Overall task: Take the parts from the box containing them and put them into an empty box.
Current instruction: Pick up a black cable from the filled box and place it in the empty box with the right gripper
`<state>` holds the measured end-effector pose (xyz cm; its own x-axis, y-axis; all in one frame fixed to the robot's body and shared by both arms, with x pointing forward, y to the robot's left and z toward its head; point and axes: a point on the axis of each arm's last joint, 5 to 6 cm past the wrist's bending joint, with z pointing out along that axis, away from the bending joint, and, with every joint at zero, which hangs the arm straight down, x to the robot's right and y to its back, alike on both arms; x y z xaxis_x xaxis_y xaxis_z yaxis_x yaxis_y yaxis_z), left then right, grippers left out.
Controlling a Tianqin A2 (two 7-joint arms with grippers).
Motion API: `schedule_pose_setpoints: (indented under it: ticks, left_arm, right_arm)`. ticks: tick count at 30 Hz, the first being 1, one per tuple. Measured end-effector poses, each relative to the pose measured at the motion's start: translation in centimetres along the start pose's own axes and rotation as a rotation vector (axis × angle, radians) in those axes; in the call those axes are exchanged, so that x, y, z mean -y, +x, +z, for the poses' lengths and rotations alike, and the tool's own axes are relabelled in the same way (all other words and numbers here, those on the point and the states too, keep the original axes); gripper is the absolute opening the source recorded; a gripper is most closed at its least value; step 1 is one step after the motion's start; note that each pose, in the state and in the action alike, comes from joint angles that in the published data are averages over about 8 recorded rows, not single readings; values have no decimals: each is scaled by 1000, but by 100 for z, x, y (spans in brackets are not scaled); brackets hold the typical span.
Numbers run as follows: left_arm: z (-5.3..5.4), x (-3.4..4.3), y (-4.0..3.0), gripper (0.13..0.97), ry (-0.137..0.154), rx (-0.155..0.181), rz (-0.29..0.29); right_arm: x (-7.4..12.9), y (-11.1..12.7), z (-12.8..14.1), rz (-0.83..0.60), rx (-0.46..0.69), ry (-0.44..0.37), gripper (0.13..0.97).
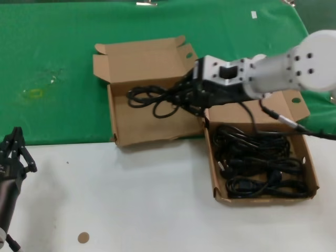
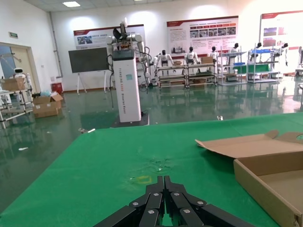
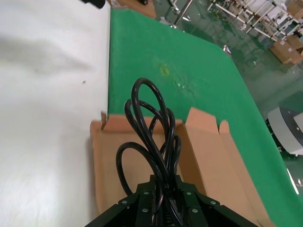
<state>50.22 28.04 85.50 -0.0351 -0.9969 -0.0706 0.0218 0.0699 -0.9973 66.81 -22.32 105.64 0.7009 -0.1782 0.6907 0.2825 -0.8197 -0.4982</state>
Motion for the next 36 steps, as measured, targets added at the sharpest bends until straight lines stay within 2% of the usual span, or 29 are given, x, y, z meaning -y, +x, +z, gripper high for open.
schedule_pose_setpoints:
  ticks: [7, 12, 22, 36]
  left_arm:
    - [0, 0, 0, 152, 0, 0, 0]
    - [0, 0, 0, 152, 0, 0, 0]
    - [0, 0, 0, 152, 0, 0, 0]
    - [0, 0, 0, 152, 0, 0, 0]
  right_arm:
    - [197, 16, 284, 11, -8, 24, 214]
    - [262, 2, 463, 18, -5, 28, 214]
    - [195, -20, 723, 19, -1, -3, 214]
    - [134, 21, 819, 7, -19, -41, 214]
